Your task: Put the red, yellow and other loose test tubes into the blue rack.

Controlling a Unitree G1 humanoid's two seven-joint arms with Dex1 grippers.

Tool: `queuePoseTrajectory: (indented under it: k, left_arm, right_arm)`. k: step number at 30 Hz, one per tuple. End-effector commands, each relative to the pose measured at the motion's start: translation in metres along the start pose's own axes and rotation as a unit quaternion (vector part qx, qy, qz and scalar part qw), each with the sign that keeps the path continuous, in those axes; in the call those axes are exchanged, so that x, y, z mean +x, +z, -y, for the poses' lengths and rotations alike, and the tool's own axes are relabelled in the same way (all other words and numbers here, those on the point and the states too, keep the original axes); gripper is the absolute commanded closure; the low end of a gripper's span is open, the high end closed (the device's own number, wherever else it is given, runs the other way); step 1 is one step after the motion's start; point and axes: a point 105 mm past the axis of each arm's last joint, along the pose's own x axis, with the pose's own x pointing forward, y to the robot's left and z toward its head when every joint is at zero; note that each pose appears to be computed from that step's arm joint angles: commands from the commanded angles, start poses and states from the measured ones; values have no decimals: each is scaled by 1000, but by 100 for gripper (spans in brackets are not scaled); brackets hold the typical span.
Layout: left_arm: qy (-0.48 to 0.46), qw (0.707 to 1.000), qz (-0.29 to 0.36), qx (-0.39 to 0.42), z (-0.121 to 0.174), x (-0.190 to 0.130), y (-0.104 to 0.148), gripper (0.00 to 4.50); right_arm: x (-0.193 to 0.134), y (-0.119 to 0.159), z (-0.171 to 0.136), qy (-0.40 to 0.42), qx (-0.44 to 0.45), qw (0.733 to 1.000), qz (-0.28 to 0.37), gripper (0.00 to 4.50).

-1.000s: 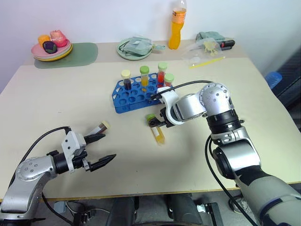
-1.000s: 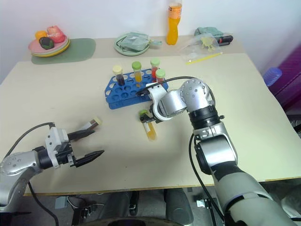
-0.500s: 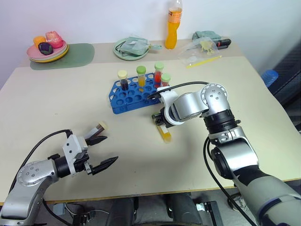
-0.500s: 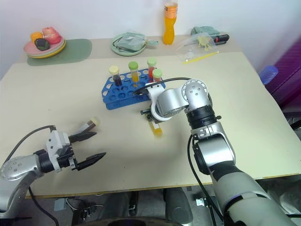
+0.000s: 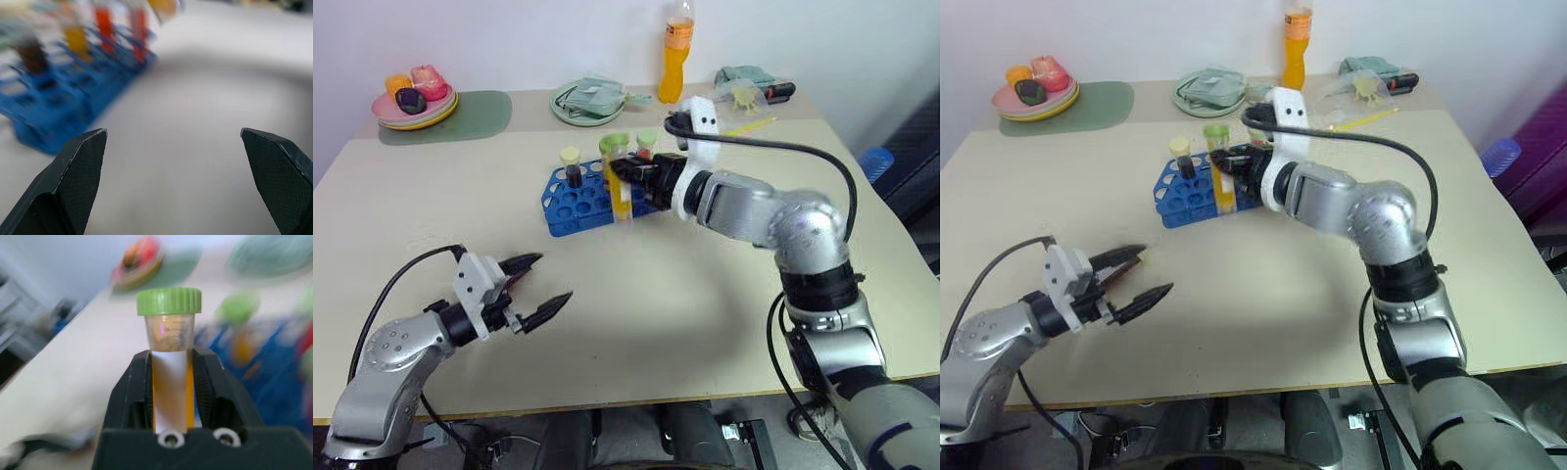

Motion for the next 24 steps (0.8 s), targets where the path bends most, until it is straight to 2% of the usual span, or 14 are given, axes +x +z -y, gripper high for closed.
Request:
queuePoseTrajectory:
  k: [1,4,9,17,24]
  left_arm:
    - [17,999,34,3,2,11,17,0]
    - [29,999,41,-2,3,16,19,0]
    - [37,998,43,-8,4,15,17,0]
    - [54,997,45,-17,4,-2,14,0]
    - [57,997,46,-15,3,-4,14,0]
  right_arm:
    - [14,8,-8,14,-78,989,124,382]
    - [25,-4,-5,-5,-97,981,167,382]
    - [33,-9,4,-33,-101,972,209,382]
    - [36,-23,20,-55,-133,966,213,382]
    - [38,-36,20,-44,-132,970,201,382]
